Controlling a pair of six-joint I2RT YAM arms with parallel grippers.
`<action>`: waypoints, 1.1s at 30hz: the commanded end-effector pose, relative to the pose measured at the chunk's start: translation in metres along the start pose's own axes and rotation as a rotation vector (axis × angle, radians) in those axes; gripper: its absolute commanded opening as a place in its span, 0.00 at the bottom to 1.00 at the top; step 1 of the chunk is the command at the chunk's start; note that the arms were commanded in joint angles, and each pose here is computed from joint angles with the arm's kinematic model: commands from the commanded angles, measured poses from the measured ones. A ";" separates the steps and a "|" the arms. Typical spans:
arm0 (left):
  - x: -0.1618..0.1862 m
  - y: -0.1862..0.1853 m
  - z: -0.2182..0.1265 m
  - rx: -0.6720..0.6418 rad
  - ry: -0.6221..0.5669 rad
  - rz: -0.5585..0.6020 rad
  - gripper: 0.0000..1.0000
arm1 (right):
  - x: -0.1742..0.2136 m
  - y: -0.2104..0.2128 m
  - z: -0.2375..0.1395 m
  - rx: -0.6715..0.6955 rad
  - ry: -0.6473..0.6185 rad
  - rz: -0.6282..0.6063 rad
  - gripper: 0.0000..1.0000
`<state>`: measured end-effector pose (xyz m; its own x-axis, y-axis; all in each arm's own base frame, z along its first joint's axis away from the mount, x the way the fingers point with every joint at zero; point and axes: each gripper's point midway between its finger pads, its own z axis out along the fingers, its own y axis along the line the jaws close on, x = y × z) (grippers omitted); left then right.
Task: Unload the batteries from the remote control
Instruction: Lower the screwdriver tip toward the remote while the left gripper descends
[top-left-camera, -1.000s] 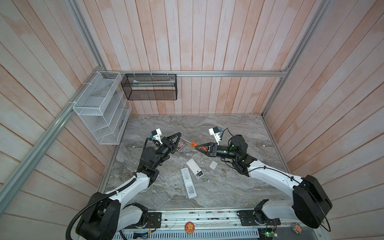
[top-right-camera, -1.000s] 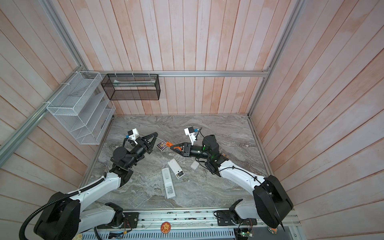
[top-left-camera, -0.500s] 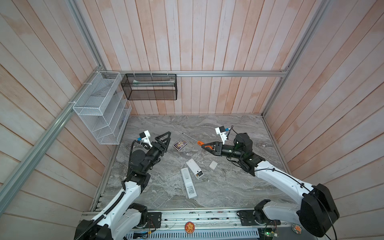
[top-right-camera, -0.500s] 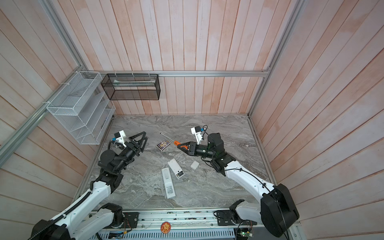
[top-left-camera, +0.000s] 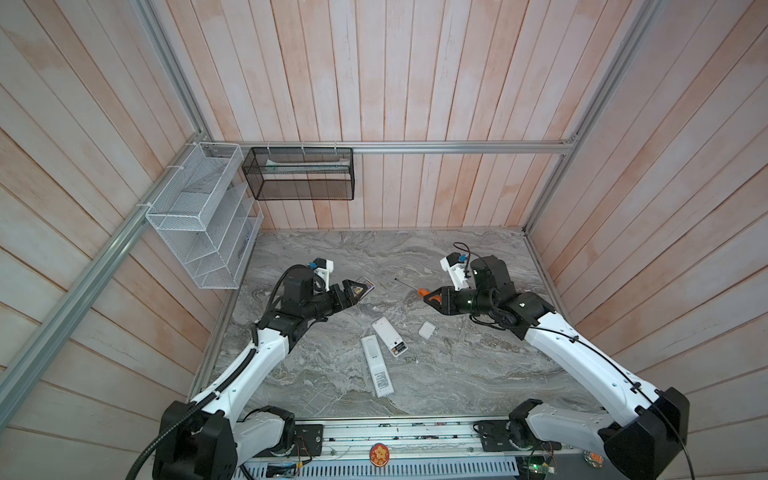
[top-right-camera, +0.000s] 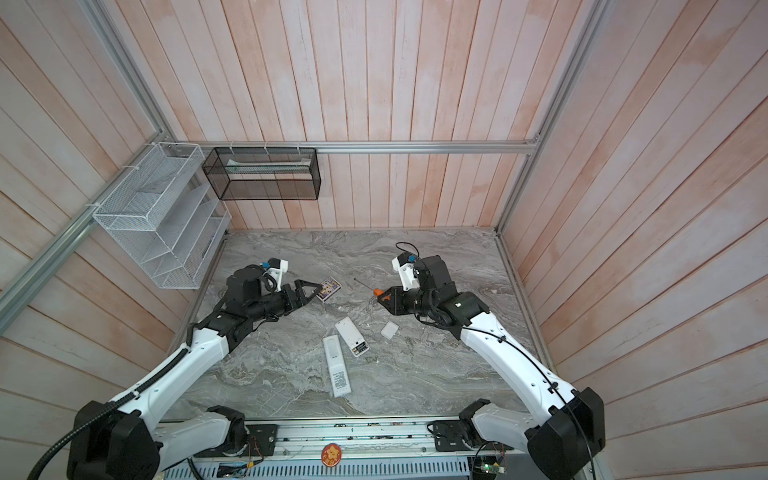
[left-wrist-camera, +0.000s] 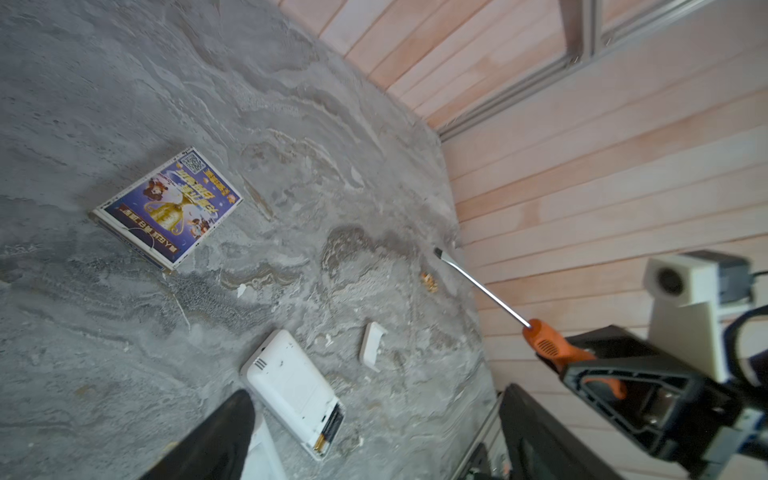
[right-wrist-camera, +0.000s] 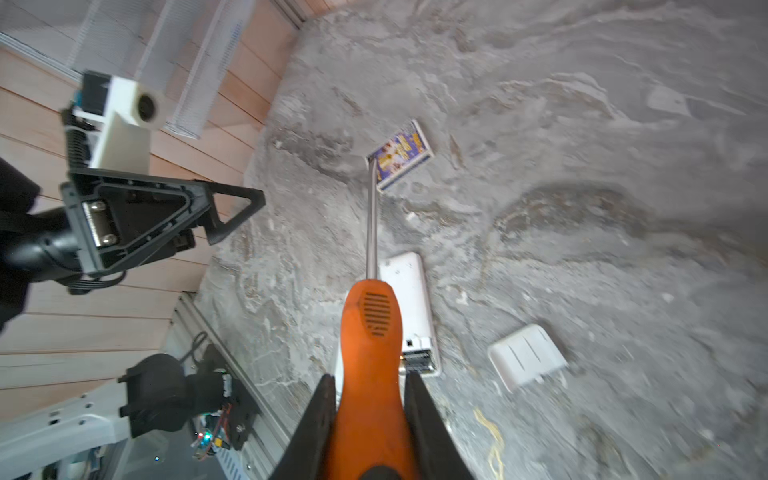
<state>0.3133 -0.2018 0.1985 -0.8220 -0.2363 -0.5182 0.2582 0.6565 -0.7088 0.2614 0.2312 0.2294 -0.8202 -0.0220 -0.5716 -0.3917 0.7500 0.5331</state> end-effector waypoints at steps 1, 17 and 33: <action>0.047 0.005 0.019 -0.079 0.232 0.243 0.96 | 0.023 -0.030 -0.023 0.173 0.052 -0.020 0.05; 0.098 0.001 0.057 -0.140 0.445 0.343 1.00 | 0.096 -0.006 -0.022 -0.087 0.231 0.106 0.02; 0.062 -0.005 0.049 -0.084 0.302 0.287 1.00 | 0.167 0.017 0.002 -0.195 0.364 0.120 0.00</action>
<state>0.2913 -0.2533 0.1412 -0.8434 0.1836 -0.5049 0.4549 0.7441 -0.4893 0.1130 0.2314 0.1378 -0.9518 -0.2055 -0.2276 -0.3066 0.6473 0.6979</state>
